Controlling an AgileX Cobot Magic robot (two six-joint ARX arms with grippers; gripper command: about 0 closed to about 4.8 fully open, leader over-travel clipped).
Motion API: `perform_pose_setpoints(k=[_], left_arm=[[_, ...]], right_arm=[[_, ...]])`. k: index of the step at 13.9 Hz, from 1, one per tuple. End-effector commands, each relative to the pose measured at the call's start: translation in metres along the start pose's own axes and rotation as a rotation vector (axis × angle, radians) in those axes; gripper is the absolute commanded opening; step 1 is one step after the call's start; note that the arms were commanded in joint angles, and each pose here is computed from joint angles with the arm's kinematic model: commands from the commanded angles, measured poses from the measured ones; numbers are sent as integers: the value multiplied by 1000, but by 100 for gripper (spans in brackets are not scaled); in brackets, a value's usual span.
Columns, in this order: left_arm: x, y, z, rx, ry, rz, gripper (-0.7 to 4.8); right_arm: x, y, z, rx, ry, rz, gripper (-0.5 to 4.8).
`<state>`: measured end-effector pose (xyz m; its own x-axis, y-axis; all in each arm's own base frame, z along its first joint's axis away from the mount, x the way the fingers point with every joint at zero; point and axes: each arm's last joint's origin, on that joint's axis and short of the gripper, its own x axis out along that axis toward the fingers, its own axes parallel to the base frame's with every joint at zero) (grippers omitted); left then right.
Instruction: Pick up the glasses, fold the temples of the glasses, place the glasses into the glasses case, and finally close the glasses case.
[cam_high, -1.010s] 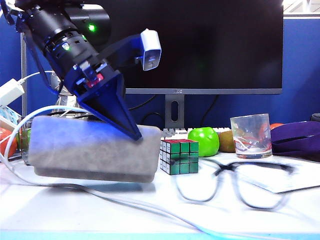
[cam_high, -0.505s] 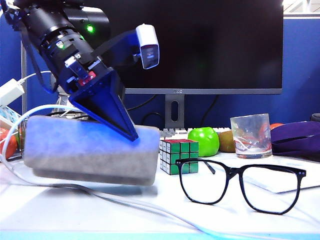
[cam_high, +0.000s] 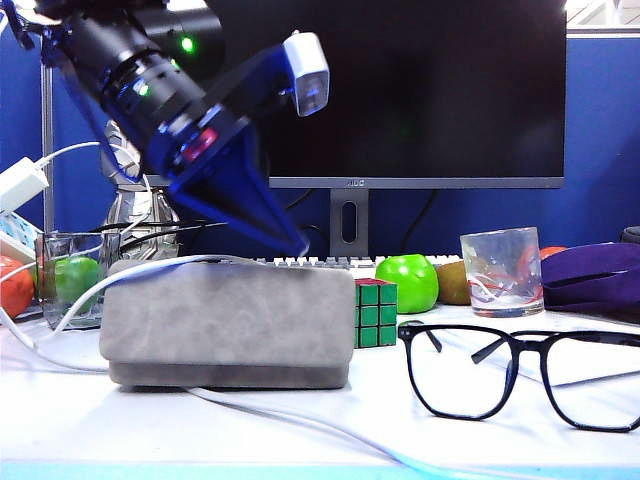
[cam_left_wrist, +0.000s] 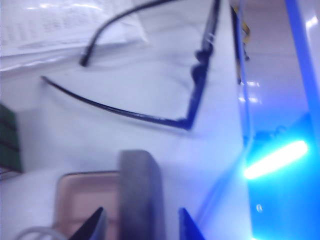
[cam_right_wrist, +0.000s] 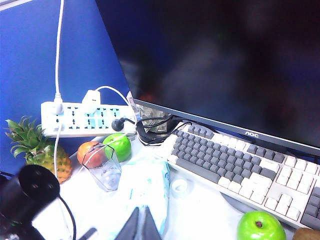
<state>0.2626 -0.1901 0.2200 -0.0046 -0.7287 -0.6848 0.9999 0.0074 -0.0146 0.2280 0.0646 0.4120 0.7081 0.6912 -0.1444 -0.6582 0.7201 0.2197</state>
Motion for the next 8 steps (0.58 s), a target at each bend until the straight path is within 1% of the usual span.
perform_pose_setpoints(k=[1,2,3,4,5,7,8], left_arm=[[-20,5,18,-31,-48,203,192],[-29,9,23,-55,-56,315,192],[-37,12,26,-92,-44,441,192],[-46,16,29,-172,-18,618,192],[-56,17,30,-227,-19,718,192],[-78,10,37,-269,-91,793,192],[-91,6,40,-279,-122,844,190]], right_arm=[[-1,2,2,-8,-6,13,-5],[-1,1,-1,6,17,9,-5],[2,-1,-6,35,62,5,-6],[11,-4,-16,79,139,23,-5],[21,-7,-24,106,191,31,-5],[49,-12,-38,133,261,69,-5],[67,-13,-48,164,318,116,-5]])
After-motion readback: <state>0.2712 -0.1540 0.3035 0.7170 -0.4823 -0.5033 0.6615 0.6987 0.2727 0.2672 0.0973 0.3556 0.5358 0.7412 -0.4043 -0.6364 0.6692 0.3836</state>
